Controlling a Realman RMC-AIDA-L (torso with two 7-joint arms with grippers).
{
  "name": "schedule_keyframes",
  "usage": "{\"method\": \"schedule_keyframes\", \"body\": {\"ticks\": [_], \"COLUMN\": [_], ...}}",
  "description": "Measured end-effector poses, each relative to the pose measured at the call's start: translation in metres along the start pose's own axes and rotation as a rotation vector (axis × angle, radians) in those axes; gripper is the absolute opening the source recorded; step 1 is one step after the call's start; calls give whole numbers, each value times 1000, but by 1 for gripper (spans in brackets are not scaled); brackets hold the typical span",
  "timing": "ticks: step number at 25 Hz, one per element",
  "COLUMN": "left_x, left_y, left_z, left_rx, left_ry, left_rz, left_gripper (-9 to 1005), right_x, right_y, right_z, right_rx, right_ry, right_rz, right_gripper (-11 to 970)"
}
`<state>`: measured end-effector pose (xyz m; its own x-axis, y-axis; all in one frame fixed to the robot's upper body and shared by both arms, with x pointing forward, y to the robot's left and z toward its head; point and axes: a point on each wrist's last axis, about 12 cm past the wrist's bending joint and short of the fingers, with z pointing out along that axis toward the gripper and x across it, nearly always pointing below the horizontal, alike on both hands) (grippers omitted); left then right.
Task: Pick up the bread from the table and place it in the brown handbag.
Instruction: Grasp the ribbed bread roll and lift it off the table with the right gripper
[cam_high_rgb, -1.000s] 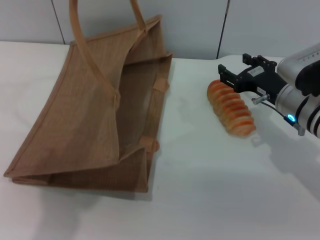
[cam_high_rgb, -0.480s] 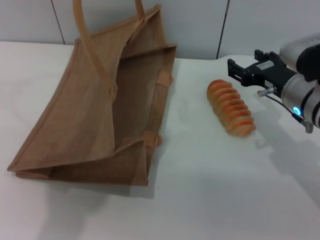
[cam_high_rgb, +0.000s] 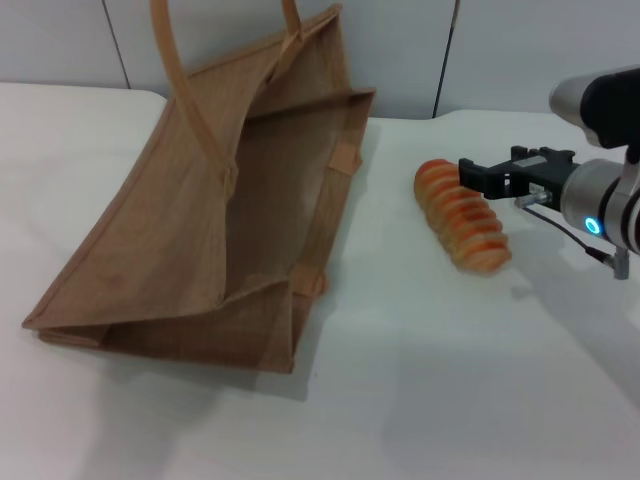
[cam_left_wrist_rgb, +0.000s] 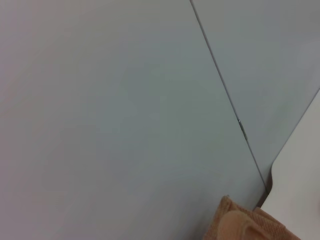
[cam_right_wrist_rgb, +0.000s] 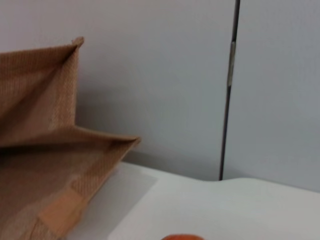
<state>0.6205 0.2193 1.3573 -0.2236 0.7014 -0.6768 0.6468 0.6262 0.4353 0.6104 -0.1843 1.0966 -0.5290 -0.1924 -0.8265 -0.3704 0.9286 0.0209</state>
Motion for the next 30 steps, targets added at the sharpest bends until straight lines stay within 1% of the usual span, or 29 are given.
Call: {"method": "schedule_keyframes", "body": {"ticks": [7,10,15,30], "left_x": [-2,-5,-6,-8], "left_y": [0,-2,-2,-3], "left_z": [0,0,0,-1], "left_rx": [1,6,4,0], "left_ry": [-3,-9,-7,-14], "left_rz": [10,19,22,33], "left_gripper": [125,124,124,124], "right_x": [0,1,3,-3], "right_y": [-2,-3,-5,1], "right_z": [-2,-2,0,6], "right_rx": [-69,-91,-100,-127], "right_ry": [99,120,165,242], "right_rz": [-32,-27,-38,-69], "right_gripper": [742,741,740,748]}}
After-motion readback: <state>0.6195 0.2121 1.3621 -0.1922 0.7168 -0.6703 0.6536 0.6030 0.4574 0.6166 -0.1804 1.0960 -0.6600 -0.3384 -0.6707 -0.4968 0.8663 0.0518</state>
